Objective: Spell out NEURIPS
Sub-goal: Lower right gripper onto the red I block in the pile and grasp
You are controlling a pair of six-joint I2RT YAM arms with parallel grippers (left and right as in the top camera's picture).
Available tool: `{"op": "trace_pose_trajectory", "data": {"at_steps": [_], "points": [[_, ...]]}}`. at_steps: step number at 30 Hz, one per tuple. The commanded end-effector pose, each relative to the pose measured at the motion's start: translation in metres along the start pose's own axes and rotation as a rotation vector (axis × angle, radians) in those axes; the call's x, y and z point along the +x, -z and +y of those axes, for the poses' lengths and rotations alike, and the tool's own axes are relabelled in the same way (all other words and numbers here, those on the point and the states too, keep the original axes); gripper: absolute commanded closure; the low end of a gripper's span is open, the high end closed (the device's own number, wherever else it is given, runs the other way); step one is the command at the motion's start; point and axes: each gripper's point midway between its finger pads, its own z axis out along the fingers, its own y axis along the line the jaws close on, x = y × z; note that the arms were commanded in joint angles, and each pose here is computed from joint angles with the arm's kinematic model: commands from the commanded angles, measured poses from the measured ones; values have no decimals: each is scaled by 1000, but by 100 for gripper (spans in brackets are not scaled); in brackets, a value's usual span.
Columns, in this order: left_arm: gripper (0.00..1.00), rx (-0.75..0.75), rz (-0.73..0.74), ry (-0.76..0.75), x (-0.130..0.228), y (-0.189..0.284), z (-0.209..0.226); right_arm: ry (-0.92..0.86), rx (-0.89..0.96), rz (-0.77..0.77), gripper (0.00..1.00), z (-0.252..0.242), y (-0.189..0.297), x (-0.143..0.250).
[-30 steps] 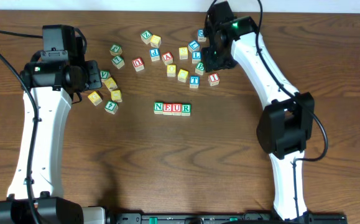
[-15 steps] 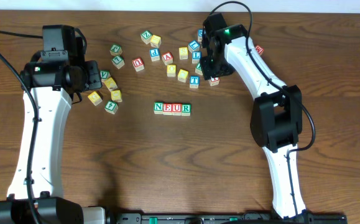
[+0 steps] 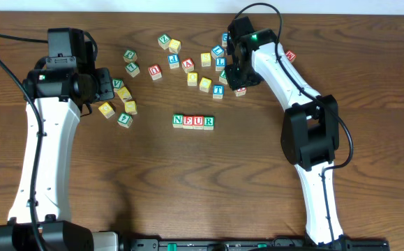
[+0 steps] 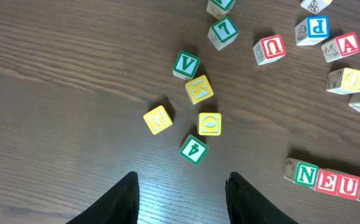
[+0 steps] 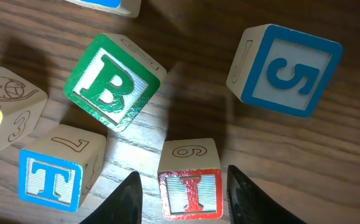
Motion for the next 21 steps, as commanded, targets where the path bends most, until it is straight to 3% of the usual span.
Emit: {"op": "trace_pose_trajectory", "data": {"at_steps": [1,21], "points": [[55,-12,-14,25,-3,5,3,7,18,12,62,-4,-4,3],[55,-12,-9,28,-2,5,4,14,25,47,67,-6,-15,15]]}}
